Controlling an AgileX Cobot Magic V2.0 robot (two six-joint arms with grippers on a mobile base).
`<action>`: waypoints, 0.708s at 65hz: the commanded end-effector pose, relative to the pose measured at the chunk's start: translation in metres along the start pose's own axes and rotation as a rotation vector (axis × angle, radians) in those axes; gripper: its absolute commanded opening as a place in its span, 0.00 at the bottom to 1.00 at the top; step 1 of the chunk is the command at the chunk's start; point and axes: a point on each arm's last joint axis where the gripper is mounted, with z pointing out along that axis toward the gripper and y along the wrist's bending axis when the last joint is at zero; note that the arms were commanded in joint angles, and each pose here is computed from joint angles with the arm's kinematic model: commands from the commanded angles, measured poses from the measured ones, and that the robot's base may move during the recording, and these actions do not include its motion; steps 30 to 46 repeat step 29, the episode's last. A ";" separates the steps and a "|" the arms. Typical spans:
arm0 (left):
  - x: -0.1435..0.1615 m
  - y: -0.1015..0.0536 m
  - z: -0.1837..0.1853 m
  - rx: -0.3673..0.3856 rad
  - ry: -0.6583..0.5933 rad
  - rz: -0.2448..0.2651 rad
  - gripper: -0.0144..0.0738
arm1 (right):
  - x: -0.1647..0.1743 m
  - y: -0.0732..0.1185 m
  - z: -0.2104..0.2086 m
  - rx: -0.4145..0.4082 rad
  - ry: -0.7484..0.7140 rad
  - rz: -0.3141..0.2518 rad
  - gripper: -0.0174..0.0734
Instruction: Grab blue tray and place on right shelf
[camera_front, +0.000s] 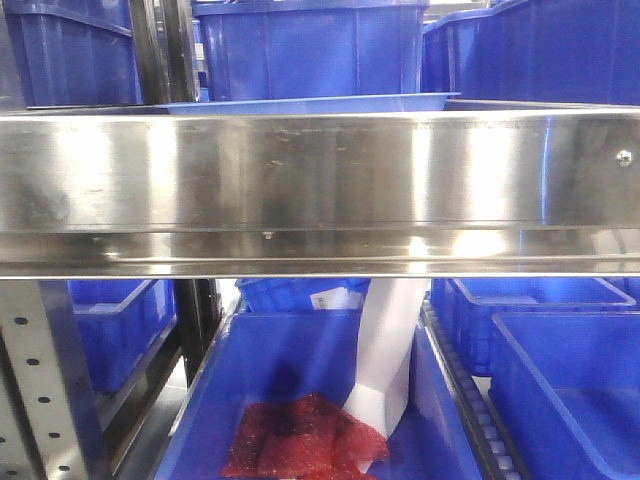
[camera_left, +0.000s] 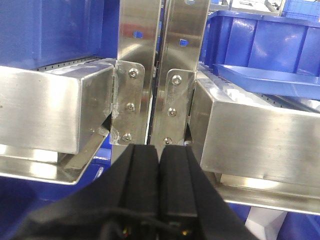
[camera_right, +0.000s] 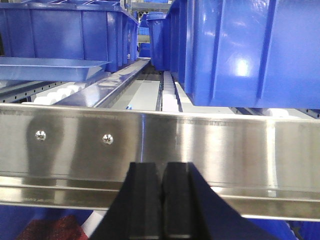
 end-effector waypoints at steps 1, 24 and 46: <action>0.001 0.000 0.000 0.014 -0.074 0.002 0.11 | -0.018 0.000 -0.003 0.002 -0.141 -0.008 0.25; 0.001 0.000 0.000 0.014 -0.074 0.002 0.11 | -0.018 0.000 -0.003 0.002 -0.141 -0.008 0.25; 0.001 0.000 0.000 0.014 -0.074 0.002 0.11 | -0.018 0.000 -0.003 0.002 -0.141 -0.008 0.25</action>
